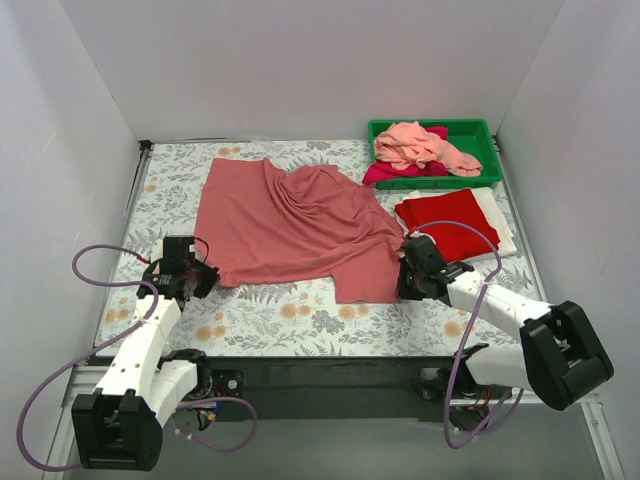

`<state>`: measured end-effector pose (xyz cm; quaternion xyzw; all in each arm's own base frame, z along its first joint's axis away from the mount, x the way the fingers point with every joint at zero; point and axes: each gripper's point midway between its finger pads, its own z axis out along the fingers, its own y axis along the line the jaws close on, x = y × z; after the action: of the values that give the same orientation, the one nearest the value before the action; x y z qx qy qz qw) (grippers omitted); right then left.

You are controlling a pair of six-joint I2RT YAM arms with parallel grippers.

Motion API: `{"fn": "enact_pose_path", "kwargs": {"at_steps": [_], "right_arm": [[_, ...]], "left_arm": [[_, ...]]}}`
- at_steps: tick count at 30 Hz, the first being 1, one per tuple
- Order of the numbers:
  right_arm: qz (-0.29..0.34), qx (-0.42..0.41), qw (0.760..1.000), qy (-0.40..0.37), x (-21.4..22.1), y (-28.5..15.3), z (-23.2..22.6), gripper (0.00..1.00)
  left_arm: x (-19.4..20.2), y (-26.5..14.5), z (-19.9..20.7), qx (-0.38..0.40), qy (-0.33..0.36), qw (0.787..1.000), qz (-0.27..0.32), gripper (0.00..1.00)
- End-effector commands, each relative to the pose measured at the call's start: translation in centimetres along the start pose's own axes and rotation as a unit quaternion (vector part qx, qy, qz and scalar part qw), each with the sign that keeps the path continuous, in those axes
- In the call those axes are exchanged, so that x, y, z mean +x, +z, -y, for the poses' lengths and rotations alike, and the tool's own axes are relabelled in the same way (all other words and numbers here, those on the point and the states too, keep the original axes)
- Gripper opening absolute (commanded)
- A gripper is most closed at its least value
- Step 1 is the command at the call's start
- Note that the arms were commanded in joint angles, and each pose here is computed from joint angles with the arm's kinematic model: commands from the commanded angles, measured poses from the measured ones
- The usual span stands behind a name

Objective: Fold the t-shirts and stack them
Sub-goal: Flatten the tshirt out

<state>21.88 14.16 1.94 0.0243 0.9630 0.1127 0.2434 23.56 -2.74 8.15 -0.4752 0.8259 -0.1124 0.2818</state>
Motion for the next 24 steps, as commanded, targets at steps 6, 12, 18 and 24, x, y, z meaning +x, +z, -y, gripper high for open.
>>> {"fn": "enact_pose_path", "kwargs": {"at_steps": [6, 12, 18, 24], "right_arm": [[0.198, -0.086, 0.976, -0.034, -11.4, -11.0, -5.0, 0.01], [0.317, -0.131, 0.939, -0.033, -17.1, -20.9, -7.1, 0.01], [0.430, -0.185, 0.882, -0.044, -21.3, -33.5, -8.8, 0.01], [0.492, -0.245, 0.833, -0.062, -21.9, -43.3, -9.9, 0.01]], "left_arm": [[-7.0, -11.1, 8.8, 0.181, 0.032, 0.975, 0.128, 0.00], [-10.4, -19.6, 13.8, 0.274, 0.062, 0.942, 0.184, 0.00], [-14.6, -30.7, 17.0, 0.350, 0.072, 0.891, 0.279, 0.00], [-16.7, -40.0, 18.8, 0.413, 0.079, 0.842, 0.338, 0.00]]}}
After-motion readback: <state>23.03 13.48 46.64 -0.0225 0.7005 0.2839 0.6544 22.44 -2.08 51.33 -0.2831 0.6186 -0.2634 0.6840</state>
